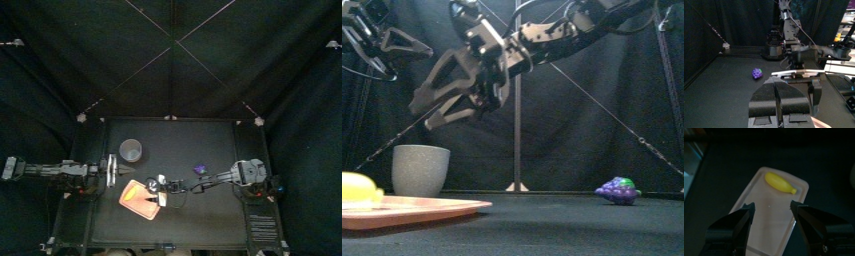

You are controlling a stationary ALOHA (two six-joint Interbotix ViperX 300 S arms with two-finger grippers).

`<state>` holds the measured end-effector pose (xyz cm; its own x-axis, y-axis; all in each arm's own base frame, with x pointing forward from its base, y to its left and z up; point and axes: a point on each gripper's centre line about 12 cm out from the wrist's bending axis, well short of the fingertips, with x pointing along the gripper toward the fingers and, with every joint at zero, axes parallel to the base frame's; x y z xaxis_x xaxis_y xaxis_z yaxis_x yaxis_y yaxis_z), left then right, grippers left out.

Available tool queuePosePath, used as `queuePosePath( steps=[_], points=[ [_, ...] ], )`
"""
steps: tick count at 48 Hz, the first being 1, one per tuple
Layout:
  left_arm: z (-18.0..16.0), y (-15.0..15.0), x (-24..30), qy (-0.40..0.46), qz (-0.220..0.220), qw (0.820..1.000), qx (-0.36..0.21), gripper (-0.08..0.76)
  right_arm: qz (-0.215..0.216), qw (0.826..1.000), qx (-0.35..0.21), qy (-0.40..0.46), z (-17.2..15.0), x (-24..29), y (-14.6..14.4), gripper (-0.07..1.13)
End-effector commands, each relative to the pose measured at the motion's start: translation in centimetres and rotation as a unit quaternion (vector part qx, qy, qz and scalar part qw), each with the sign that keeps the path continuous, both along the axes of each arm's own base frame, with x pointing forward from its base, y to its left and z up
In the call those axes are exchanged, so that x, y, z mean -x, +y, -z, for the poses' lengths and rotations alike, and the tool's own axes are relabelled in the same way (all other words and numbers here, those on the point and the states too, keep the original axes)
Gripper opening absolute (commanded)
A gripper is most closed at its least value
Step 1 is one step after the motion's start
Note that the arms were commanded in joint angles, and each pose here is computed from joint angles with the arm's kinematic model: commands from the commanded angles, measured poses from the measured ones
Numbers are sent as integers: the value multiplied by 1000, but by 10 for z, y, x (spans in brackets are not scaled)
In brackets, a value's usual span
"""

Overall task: Pick the banana then place it on the pink plate
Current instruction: Drop banana on the pink plate and return to neutral

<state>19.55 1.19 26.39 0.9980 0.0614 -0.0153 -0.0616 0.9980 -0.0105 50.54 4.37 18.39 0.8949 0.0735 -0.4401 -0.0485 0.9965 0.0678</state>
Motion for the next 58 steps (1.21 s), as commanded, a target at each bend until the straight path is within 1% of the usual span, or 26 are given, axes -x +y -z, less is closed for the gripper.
queuePosePath(
  steps=[1, 7, 16, 23, 28, 38, 51, 58],
  points=[
    [-5, 1, -1, -8, -3, 1000, 8, 21, 5, 994, -9, -105, -48, 27, -3, 922],
    [-3, 1, -1, -6, -5, 1000, 14, 21, 14, 984, -18, -176, -60, 64, -8, 922],
    [-4, 2, -1, -8, -6, 1000, 16, 21, 19, 972, -21, -234, -63, 111, -12, 922],
    [-3, 2, -1, -7, -6, 1000, 17, 21, 16, 965, -24, -260, -67, 138, -11, 922],
    [-5, 2, -1, -11, -6, 1000, 15, 21, 17, 965, -20, -262, -66, 152, -14, 922],
    [-6, 1, -1, -16, -5, 1000, 13, 21, 18, 963, -12, -267, -69, 158, -19, 922],
    [-2, 1, 0, -13, -4, 1000, 17, 21, 70, 959, 6, -275, -74, 151, -58, 922],
    [2, 1, 1, -7, -6, 1000, 25, 21, 79, 962, 10, -261, -63, 147, -66, 922]
  ],
)
